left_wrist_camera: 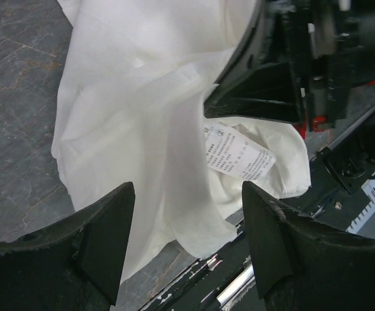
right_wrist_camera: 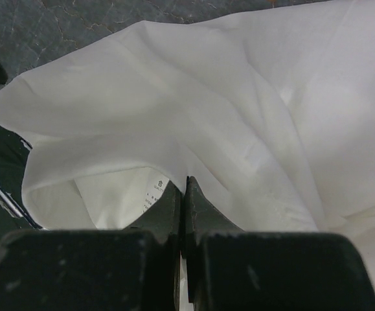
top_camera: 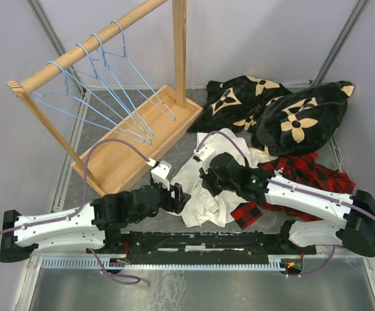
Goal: Place the shirt on the hanger
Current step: Adjust the shirt at the center of the board.
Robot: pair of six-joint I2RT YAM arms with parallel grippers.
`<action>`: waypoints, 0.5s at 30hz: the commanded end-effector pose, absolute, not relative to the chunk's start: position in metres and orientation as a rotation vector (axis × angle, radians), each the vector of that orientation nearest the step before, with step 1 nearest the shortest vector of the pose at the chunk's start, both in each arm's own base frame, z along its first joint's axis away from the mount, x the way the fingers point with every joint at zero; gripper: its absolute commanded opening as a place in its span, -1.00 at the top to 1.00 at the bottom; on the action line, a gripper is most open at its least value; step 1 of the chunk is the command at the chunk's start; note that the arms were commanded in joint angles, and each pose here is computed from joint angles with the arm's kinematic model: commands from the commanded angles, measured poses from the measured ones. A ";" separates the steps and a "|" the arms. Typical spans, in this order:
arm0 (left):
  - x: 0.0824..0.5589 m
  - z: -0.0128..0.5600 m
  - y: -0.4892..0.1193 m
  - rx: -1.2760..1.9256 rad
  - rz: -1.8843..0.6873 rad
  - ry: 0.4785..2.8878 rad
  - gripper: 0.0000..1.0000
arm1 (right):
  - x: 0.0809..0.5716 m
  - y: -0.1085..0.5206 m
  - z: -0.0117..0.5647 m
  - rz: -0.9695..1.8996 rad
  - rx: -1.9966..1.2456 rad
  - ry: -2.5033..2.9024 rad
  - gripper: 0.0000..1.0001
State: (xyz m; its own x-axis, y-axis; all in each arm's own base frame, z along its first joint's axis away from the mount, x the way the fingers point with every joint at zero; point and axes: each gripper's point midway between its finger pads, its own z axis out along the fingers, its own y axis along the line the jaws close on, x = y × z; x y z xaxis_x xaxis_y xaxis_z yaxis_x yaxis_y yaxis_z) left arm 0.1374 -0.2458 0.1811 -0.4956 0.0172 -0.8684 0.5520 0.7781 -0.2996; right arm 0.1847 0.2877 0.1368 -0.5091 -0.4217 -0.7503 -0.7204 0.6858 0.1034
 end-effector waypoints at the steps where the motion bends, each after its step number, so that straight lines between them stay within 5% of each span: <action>1: 0.141 0.212 -0.255 0.385 -0.692 1.903 -0.48 | 0.194 0.301 0.154 0.594 -0.807 2.156 1.00; 11: 0.142 0.178 -0.256 0.417 -0.435 1.987 -0.46 | 0.194 0.297 0.160 0.633 -0.775 2.156 1.00; 15: 0.145 0.170 -0.250 0.412 -0.328 2.007 -0.30 | 0.193 0.294 0.157 0.630 -0.774 2.161 1.00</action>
